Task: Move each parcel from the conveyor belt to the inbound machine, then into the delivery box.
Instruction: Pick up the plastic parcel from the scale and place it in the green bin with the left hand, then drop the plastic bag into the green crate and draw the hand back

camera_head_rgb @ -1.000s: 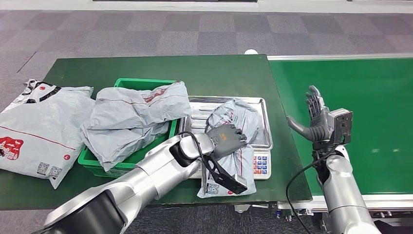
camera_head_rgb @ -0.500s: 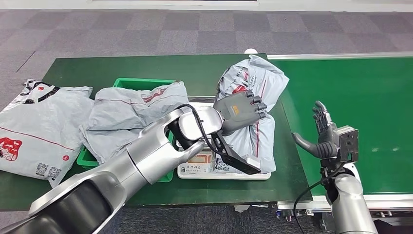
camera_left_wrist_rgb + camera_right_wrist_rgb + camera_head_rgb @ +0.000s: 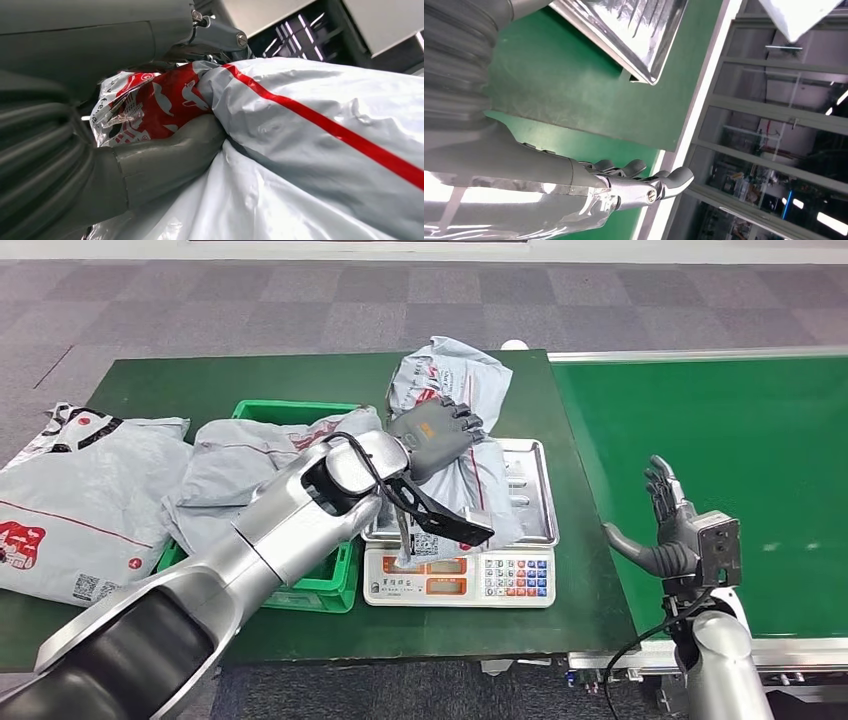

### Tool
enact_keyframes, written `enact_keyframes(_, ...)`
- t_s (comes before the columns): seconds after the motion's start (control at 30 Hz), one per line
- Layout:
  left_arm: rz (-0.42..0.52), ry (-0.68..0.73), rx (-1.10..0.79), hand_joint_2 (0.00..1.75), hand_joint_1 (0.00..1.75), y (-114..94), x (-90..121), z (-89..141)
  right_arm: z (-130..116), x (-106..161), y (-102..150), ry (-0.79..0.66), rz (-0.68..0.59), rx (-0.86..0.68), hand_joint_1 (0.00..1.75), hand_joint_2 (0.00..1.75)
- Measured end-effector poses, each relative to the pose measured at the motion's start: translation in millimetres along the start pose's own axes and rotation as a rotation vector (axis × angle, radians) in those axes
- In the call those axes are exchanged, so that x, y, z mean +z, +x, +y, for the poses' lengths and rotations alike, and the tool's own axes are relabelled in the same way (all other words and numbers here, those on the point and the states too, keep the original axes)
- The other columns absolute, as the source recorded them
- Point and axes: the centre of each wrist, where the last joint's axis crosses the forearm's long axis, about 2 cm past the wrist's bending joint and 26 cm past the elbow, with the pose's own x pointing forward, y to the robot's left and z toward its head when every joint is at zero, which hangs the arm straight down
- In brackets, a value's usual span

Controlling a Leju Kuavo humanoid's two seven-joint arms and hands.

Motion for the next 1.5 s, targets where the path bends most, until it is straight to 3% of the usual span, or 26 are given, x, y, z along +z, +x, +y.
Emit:
enact_keyframes(0.2, 0.083, -0.049, 0.025, 1.75, 1.75, -16.4, 4.5, -11.6, 0.6, 0.1, 2.3, -0.008, -0.003, -0.006, 0.0, 1.75)
enact_keyframes(0.5, 0.435, -0.062, -0.008, 1.75, 1.75, -75.1, 31.8, -32.6, -7.0, 3.4, 5.4, -0.027, 0.005, -0.004, 0.0, 1.75)
enact_keyframes(0.73, 0.604, -0.063, -0.005, 1.75, 1.75, -104.8, 53.9, -45.0, -7.0, 3.8, 4.9, -0.035, 0.01, 0.025, 0.0, 1.75)
enact_keyframes(0.93, 0.66, -0.142, 0.021, 1.75, 1.75, -132.7, 81.1, -59.3, -10.9, 5.6, 4.0, -0.048, 0.011, 0.039, 0.0, 1.75)
enact_keyframes(1.2, 0.617, -0.185, 0.139, 1.75, 1.75, -156.9, 124.1, -89.7, -18.0, 20.2, -1.9, -0.068, 0.036, 0.039, 0.0, 1.75)
enact_keyframes(1.23, 0.607, -0.182, 0.164, 1.75, 1.45, -158.6, 128.7, -92.6, -18.4, 21.8, -2.5, -0.068, 0.04, 0.039, 0.0, 1.75)
enact_keyframes(1.33, 0.524, -0.132, 0.309, 1.75, 0.14, -160.7, 145.7, -104.0, -20.4, 27.4, -4.5, -0.068, 0.048, 0.034, 0.0, 1.75)
enact_keyframes(1.37, 0.493, -0.103, 0.364, 1.75, 0.0, -159.7, 152.1, -108.6, -21.8, 28.6, -4.7, -0.067, 0.05, 0.031, 0.0, 1.75)
enact_keyframes(1.5, 0.429, -0.004, 0.516, 1.75, 0.0, -151.5, 175.5, -121.9, -29.8, 29.6, -3.4, -0.062, 0.053, 0.027, 0.0, 1.75)
